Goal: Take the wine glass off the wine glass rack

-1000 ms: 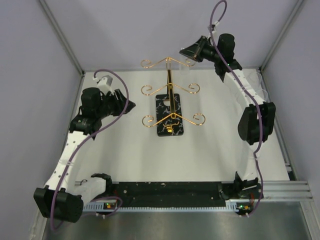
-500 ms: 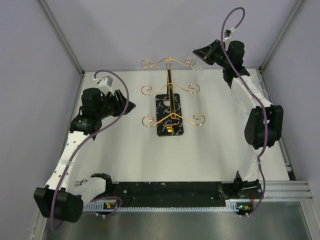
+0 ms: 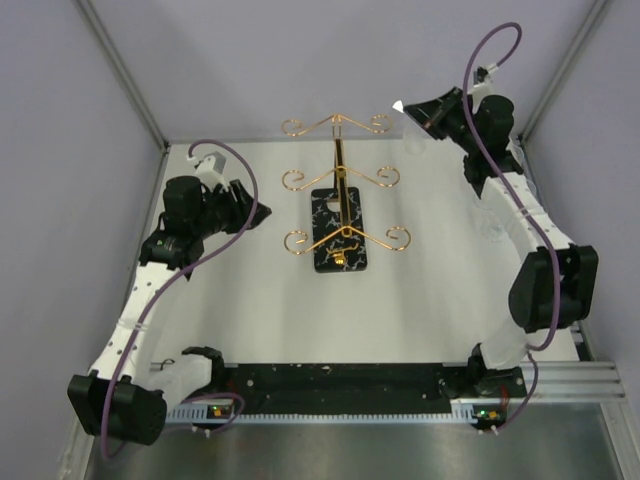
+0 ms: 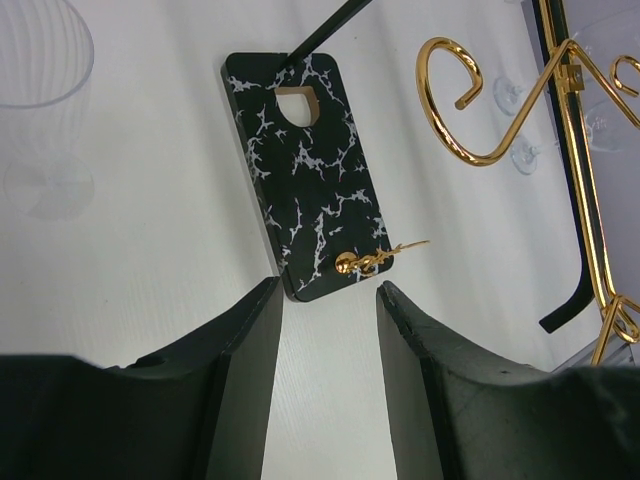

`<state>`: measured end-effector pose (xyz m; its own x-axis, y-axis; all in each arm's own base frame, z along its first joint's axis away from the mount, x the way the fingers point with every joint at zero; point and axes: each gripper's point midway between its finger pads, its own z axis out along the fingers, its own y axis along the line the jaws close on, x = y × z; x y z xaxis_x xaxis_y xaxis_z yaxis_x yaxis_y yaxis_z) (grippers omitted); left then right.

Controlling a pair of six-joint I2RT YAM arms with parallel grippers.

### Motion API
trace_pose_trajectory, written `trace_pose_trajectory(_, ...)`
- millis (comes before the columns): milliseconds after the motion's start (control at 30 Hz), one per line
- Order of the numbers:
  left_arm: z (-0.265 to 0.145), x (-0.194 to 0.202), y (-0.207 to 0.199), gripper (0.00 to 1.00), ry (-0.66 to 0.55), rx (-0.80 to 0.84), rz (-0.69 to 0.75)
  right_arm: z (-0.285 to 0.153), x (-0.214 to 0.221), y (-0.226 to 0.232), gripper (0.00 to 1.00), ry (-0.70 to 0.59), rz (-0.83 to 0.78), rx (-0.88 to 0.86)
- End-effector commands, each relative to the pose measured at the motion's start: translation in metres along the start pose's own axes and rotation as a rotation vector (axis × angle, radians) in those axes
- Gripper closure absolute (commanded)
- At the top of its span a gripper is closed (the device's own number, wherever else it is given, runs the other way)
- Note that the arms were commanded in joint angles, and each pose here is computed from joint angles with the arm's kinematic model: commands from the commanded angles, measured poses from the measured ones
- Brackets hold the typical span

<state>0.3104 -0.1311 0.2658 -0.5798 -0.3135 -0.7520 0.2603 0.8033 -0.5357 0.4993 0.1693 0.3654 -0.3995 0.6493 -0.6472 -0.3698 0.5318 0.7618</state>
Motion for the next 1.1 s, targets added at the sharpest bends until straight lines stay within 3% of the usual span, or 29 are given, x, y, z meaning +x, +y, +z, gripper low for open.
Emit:
trace_pose_trajectory(0,-0.014,-0.021,-0.016,0.51,-0.068,0.026,0.041,-0.040,-0.033,0.053,1.00,-0.100,-0.110,-0.056)
trace_pose_trajectory(500,-0.064,-0.047,-0.066,0.37,-0.172,0.155,0.050,-0.135,-0.024,0.149,1.00,-0.076,-0.254,-0.237)
trace_pose_trajectory(867,-0.102,-0.055,-0.140,0.33,-0.125,0.489,-0.037,-0.209,0.017,0.240,1.00,0.062,-0.459,-0.679)
trace_pose_trajectory(1067,-0.126,-0.052,-0.172,0.31,-0.059,0.679,-0.165,-0.252,0.061,0.277,1.00,0.109,-0.710,-0.914)
